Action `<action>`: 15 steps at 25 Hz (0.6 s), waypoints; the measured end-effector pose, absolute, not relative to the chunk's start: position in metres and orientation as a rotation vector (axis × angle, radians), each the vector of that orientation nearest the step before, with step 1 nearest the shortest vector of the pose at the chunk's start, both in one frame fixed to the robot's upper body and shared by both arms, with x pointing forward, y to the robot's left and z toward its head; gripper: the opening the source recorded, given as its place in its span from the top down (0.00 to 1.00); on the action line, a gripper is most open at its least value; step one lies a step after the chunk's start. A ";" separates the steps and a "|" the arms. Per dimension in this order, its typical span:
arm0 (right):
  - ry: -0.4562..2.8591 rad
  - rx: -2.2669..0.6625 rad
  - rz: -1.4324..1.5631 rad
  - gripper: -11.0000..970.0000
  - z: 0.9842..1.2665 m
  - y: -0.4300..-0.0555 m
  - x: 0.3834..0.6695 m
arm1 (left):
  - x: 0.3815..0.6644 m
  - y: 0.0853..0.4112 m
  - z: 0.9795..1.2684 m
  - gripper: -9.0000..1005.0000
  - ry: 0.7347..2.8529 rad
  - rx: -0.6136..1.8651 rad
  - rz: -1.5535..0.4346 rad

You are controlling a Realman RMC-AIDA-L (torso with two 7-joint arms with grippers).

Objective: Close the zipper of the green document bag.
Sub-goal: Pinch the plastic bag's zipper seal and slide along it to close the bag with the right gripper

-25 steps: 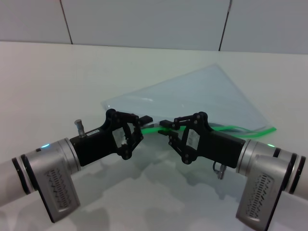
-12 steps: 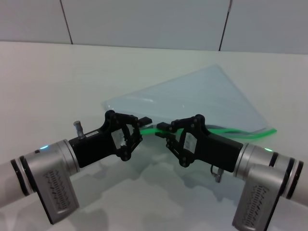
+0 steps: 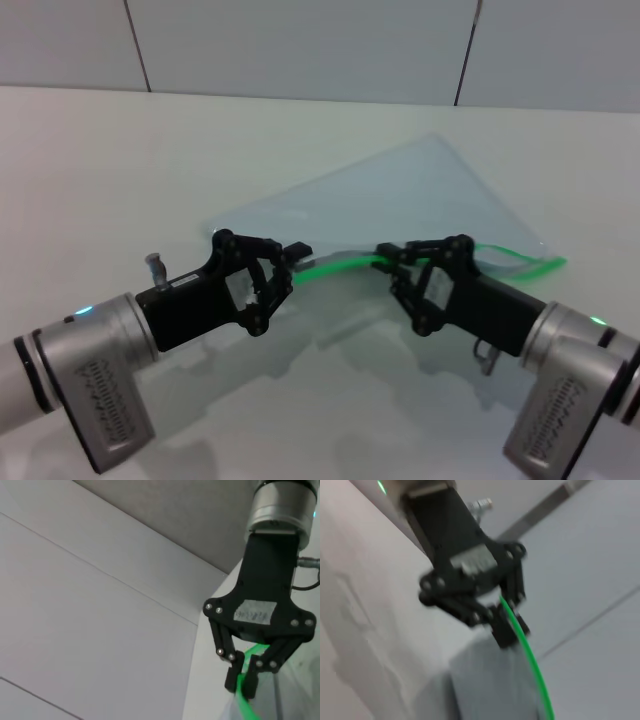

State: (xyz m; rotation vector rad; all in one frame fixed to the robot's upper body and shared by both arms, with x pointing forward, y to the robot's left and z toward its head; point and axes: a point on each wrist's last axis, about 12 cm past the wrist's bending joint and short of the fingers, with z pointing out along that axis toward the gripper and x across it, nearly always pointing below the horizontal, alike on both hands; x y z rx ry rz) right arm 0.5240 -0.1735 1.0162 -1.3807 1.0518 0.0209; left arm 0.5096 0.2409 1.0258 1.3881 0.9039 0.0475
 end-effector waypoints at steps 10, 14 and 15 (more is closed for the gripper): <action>1.228 -1.201 -0.190 0.91 1.011 -0.222 0.532 | 0.506 0.247 1.025 0.96 0.920 1.371 0.059; 1.307 -1.087 -0.325 0.91 1.011 -0.243 0.537 | 0.506 0.247 1.024 0.96 0.925 1.373 0.061; 1.322 -1.067 -0.345 0.91 1.011 -0.246 0.538 | 0.506 0.248 1.024 0.96 0.926 1.374 0.062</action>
